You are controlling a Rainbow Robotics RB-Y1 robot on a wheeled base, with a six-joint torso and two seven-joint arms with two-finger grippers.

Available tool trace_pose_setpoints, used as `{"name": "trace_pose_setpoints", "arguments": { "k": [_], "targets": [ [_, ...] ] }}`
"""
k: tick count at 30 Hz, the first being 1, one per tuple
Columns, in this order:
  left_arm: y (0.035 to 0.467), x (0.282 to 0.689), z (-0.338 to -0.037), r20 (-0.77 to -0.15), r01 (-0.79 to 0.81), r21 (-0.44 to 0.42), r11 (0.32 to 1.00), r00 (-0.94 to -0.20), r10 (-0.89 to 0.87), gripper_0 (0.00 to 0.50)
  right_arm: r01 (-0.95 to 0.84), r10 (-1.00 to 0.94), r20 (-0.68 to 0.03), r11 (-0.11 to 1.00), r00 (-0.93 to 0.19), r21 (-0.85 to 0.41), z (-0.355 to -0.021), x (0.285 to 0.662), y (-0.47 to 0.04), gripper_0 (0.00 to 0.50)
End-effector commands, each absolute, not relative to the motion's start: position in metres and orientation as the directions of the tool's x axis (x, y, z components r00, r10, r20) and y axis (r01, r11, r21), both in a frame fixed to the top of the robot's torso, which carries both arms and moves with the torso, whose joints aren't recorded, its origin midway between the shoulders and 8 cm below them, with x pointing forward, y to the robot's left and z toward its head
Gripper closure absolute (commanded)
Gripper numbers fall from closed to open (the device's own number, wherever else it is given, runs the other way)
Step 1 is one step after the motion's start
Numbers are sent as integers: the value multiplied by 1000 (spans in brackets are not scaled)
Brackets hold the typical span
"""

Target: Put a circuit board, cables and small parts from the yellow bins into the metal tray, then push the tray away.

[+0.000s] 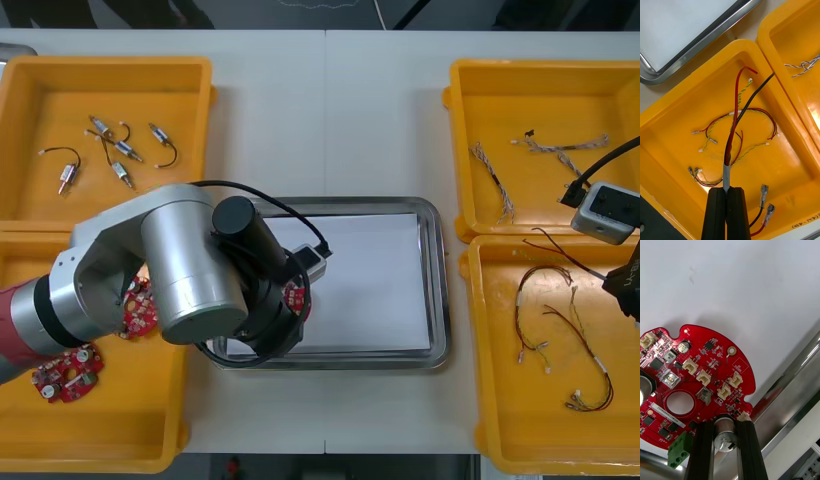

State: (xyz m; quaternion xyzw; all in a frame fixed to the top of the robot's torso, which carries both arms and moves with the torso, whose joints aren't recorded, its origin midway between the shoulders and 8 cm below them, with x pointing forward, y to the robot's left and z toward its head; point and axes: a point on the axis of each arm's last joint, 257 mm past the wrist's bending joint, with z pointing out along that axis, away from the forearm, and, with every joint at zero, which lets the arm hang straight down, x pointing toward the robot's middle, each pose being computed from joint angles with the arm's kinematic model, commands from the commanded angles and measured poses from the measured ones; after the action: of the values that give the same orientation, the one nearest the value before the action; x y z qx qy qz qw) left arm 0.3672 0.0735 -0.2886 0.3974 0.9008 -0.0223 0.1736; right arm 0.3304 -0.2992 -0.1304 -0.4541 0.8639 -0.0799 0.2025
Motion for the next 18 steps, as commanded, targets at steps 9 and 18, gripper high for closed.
{"name": "trace_pose_setpoints", "arguments": {
  "k": [9, 18],
  "targets": [
    [81, 371, -292, -347, 683, 115, 721, -653, 674, 494, -760, -849, -240, 529, -471, -378, -118, 331, -305, 500],
    [88, 372, -292, -342, 673, 117, 730, -663, 666, 0, -764, -851, -239, 525, -468, -375, -118, 330, -304, 500]
  ]
}}
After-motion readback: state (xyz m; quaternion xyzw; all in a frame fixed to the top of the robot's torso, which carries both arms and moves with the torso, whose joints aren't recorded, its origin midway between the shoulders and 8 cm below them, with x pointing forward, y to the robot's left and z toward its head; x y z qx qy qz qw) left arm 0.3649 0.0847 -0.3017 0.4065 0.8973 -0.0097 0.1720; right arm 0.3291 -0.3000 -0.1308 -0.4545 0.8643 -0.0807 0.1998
